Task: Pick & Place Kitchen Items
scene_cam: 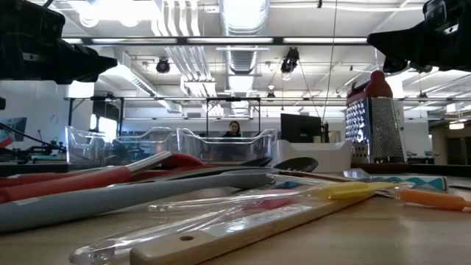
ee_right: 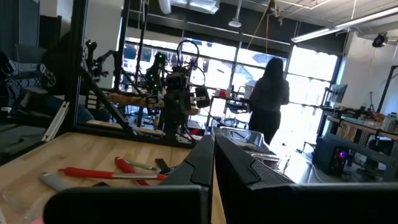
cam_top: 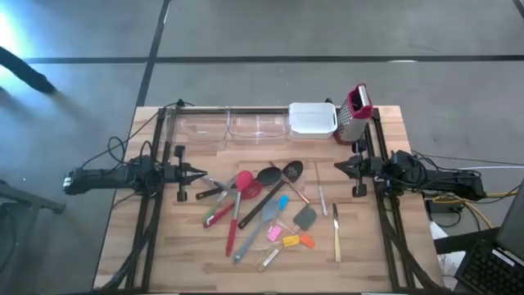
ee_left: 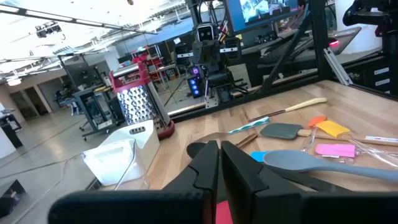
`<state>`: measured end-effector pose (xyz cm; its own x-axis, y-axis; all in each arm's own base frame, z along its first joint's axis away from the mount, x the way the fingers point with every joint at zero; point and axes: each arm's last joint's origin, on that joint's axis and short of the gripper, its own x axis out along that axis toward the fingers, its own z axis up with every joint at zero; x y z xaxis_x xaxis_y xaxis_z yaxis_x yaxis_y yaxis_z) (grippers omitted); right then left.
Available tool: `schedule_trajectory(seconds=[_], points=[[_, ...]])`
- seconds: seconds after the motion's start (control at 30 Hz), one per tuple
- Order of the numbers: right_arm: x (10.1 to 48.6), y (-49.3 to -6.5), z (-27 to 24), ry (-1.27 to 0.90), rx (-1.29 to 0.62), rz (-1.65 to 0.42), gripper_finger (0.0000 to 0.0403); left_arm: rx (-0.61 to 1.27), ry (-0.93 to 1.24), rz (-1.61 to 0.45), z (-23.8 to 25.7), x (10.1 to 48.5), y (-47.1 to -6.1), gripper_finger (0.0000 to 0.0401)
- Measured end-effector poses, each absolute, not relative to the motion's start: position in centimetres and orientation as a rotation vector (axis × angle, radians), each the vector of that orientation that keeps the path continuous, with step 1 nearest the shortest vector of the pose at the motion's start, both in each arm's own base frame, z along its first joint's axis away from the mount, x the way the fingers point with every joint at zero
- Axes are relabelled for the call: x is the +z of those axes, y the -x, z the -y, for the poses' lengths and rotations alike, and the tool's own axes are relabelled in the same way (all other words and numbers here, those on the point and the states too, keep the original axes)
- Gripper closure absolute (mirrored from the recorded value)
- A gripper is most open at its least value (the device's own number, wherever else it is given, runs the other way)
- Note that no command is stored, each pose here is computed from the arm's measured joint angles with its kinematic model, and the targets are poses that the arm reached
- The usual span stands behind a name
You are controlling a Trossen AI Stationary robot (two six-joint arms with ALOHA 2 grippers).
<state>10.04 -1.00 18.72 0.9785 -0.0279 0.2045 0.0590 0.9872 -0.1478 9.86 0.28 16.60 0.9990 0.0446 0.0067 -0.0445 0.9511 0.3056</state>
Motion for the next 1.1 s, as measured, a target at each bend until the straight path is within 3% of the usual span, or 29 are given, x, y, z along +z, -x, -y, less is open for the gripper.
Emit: schedule_trajectory(seconds=[0.7, 1.1], points=[[19.1, -10.0, 1.0, 0.170, -0.048, 0.242, 0.0394, 0.045, -0.311, 0.000, -0.3, 16.6, -9.9, 0.0378], [19.7, -9.8, 0.9, 0.068, -0.009, 0.305, 0.0394, 0.045, -0.311, -0.001, -0.3, 16.6, -9.9, 0.0378]])
